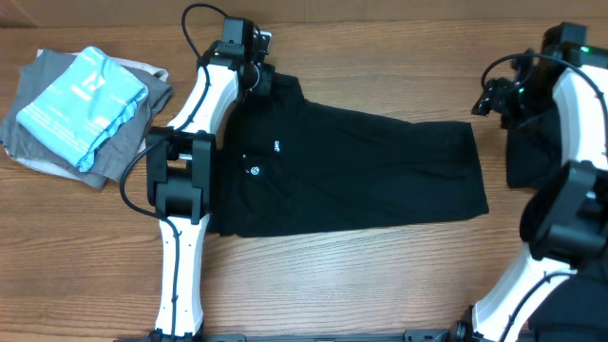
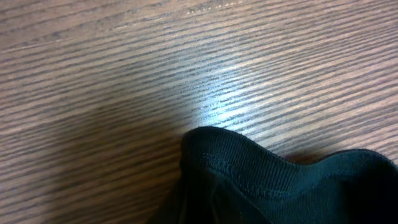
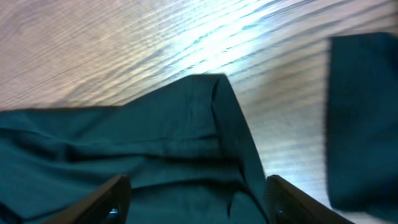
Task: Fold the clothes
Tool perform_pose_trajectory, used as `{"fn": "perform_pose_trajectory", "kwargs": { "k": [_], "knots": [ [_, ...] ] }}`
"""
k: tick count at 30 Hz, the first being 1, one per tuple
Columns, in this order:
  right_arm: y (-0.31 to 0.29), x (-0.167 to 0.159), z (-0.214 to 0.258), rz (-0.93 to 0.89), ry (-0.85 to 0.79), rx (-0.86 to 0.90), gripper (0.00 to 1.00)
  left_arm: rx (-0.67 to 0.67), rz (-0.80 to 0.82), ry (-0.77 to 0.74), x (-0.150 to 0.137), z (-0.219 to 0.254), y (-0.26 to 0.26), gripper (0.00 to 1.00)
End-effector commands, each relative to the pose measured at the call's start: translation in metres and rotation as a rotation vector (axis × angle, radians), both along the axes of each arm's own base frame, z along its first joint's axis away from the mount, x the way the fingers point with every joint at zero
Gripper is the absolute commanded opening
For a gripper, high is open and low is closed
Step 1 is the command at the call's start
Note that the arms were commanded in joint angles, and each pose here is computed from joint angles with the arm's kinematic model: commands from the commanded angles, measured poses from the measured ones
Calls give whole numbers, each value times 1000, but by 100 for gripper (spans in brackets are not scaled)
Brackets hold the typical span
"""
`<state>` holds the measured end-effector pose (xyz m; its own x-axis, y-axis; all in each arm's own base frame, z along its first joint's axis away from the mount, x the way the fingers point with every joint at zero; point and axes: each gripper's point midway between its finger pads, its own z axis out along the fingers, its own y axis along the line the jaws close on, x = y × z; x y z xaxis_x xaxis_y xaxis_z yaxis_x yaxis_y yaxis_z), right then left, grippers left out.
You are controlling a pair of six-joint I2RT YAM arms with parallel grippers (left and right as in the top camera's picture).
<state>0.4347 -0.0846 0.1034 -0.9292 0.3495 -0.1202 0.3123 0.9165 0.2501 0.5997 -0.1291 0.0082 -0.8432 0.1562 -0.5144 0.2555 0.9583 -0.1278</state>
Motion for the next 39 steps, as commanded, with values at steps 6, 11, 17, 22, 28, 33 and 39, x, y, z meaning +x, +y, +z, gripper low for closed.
{"fn": "perform_pose_trajectory", "kwargs": {
  "k": [6,11,17,22,28,33,39],
  "knots": [
    [17,-5,-31,22,83,83,65,9,29,73,-13,-18,8,20],
    [26,-5,-35,-14,108,93,62,11,28,86,-16,-20,8,21],
    [41,-11,-62,16,171,106,61,12,28,93,-18,-21,8,22],
    [44,-15,-89,22,176,103,61,13,29,99,-19,-21,9,23],
    [42,-19,-108,21,170,90,61,19,30,109,-21,-23,10,25],
    [45,-18,-114,28,158,87,56,19,30,110,-21,-23,10,25],
    [46,-6,-102,2,129,107,9,19,30,113,-22,-23,10,26]
  ]
}}
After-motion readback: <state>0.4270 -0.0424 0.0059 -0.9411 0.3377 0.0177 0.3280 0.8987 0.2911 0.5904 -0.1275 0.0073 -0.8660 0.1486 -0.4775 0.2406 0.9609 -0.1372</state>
